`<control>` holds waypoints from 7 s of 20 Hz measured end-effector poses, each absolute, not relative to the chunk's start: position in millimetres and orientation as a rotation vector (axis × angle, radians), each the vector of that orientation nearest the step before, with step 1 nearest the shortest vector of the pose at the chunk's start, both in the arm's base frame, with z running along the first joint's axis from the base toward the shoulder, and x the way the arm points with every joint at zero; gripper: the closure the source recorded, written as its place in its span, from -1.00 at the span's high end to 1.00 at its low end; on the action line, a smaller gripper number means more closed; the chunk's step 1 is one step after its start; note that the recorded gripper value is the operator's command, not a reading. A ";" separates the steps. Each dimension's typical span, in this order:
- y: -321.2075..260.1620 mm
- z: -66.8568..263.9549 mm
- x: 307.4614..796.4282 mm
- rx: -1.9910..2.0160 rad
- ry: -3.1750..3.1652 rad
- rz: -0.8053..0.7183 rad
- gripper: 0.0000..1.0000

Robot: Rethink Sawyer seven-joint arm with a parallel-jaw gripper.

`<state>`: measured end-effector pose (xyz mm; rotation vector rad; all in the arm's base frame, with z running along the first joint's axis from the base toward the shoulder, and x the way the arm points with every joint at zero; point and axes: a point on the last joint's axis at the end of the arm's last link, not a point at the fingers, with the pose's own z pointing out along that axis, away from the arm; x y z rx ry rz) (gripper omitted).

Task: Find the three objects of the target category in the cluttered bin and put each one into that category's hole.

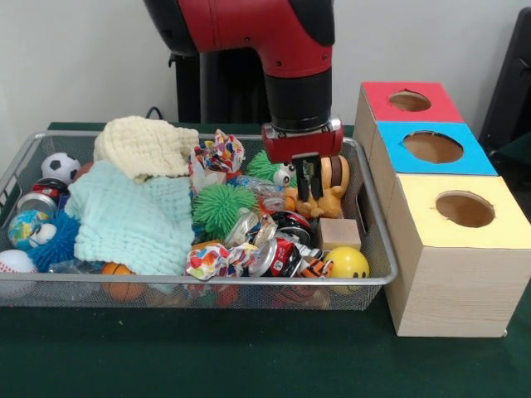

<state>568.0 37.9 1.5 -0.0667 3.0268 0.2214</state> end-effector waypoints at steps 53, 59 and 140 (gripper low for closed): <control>97.1 75.4 491.4 0.267 3.119 1.653 -1.00; 114.4 61.3 479.5 0.246 3.071 1.693 -1.00; 119.7 1.1 679.2 -0.060 3.280 1.851 -1.00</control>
